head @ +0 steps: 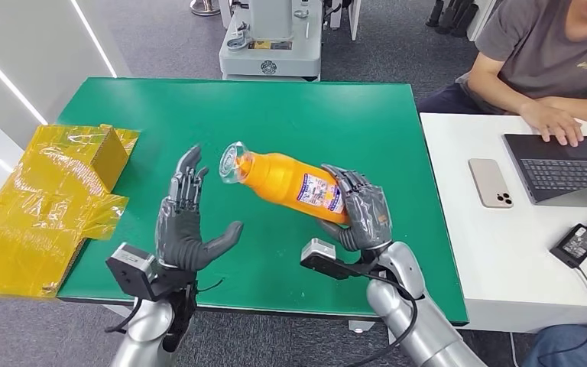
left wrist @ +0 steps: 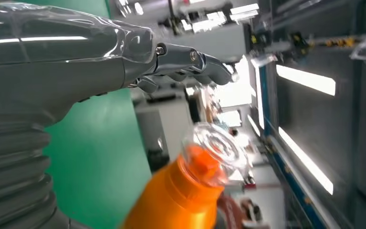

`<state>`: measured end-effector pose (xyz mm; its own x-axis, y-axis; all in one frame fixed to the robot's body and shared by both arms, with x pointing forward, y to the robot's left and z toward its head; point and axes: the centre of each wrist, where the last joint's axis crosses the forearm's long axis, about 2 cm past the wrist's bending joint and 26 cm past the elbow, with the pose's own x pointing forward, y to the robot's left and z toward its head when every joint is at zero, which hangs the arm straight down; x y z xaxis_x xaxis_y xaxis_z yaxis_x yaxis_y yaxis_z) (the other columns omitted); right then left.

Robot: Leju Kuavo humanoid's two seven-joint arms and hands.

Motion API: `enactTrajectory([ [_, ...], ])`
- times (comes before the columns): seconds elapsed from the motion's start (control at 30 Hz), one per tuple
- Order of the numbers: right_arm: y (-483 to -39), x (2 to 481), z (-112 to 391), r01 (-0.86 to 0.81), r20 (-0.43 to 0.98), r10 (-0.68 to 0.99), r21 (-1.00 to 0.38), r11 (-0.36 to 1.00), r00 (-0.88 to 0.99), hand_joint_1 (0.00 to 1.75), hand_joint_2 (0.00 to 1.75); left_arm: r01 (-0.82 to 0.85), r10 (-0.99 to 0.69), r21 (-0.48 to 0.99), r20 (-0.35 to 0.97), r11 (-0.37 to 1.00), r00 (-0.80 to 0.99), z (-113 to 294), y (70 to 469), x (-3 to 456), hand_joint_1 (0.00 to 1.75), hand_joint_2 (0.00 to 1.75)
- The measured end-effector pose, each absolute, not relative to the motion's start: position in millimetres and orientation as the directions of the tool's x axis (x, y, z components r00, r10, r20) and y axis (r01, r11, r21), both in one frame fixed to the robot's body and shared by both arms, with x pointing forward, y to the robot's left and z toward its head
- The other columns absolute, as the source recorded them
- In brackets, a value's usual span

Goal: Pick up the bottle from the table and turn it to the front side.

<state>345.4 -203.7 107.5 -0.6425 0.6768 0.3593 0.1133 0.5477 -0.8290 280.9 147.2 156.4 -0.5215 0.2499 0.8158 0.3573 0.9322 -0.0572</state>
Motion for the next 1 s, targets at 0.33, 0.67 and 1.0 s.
enactTrajectory([
  [0.33,-185,339,104,0.032,0.411,0.608,-0.811,0.584,-0.68,1.75,1.75,0.602,0.384,-0.036,0.8,0.798,-0.461,180,118,302,0.0,1.75],
  [0.67,-171,339,102,-0.037,0.454,0.58,-0.808,0.588,-0.676,1.75,1.75,0.619,0.404,-0.052,0.799,0.784,-0.444,188,111,313,0.0,1.75],
  [1.0,-167,338,98,-0.074,0.477,0.574,-0.808,0.584,-0.665,1.75,1.75,0.618,0.399,-0.056,0.808,0.784,-0.434,185,111,314,0.0,1.75],
])
